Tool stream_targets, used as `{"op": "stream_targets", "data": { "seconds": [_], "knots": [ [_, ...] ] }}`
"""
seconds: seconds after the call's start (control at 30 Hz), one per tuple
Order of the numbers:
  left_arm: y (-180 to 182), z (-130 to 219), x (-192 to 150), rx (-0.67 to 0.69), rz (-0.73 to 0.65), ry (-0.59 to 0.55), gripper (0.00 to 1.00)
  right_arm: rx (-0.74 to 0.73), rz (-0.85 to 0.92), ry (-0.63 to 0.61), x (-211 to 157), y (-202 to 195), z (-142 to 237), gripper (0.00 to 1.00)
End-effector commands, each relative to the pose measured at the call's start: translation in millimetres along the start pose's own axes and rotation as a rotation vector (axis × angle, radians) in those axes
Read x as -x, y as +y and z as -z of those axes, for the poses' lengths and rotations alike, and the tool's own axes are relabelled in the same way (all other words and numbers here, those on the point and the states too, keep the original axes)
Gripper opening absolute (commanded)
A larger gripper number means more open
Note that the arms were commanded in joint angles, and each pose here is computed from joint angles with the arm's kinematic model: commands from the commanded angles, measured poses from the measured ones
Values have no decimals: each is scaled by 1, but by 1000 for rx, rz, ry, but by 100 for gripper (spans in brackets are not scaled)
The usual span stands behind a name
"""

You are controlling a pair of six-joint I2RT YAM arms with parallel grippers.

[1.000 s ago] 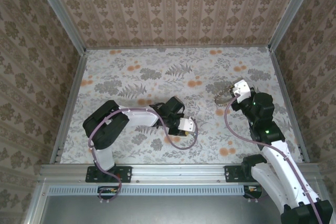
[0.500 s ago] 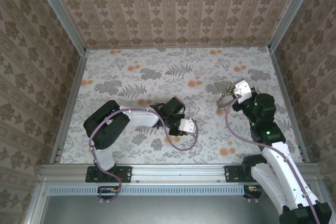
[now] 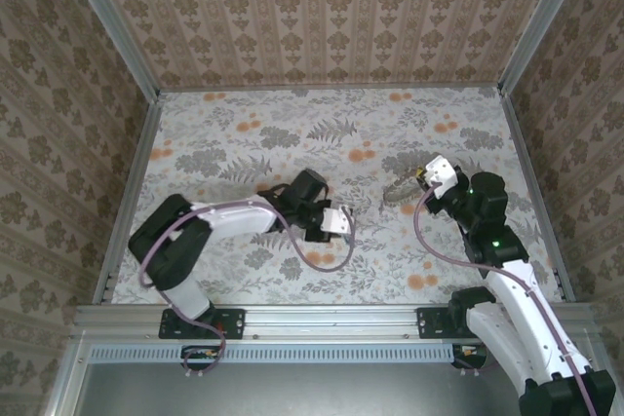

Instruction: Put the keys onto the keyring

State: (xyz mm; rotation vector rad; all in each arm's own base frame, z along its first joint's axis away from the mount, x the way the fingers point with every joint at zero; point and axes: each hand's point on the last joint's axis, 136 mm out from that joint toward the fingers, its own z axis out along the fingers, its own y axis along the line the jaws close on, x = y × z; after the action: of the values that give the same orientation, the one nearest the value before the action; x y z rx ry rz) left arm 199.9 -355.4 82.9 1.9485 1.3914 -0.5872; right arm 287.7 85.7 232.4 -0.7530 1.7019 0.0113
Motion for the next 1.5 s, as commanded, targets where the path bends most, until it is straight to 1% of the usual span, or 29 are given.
{"op": "stream_targets", "data": {
  "seconds": [0.0, 0.17, 0.27, 0.37, 0.47, 0.6, 0.67, 0.77, 0.93, 1.17, 1.47],
  "knots": [
    [11, 39, 20, 48, 13, -66, 0, 168, 101, -104, 28, 28, 4, 0],
    [19, 92, 37, 130, -41, -89, 0, 428, 183, -212, 44, 79, 11, 0],
    [17, 117, 47, 161, -89, -106, 0, 556, 220, -269, 53, 105, 17, 0],
    [12, 130, 54, 163, -123, -106, 0, 676, 249, -285, 60, 134, 19, 0],
    [6, 137, 62, 153, -156, -131, 0, 782, 259, -288, 67, 158, 21, 0],
    [0, 139, 66, 156, -194, -164, 0, 883, 244, -290, 74, 180, 16, 0],
    [-2, 139, 69, 161, -208, -179, 0, 916, 216, -281, 77, 188, 11, 0],
    [-4, 137, 73, 167, -236, -196, 0, 965, 127, -284, 85, 194, 4, 0],
    [-8, 131, 72, 159, -264, -189, 0, 1021, 63, -258, 86, 200, 0, 0],
    [-11, 127, 77, 154, -285, -205, 0, 1042, 0, -213, 82, 203, -8, 0],
    [-17, 125, 77, 144, -299, -212, 0, 1036, -21, -194, 82, 201, -12, 0]
  ]
}}
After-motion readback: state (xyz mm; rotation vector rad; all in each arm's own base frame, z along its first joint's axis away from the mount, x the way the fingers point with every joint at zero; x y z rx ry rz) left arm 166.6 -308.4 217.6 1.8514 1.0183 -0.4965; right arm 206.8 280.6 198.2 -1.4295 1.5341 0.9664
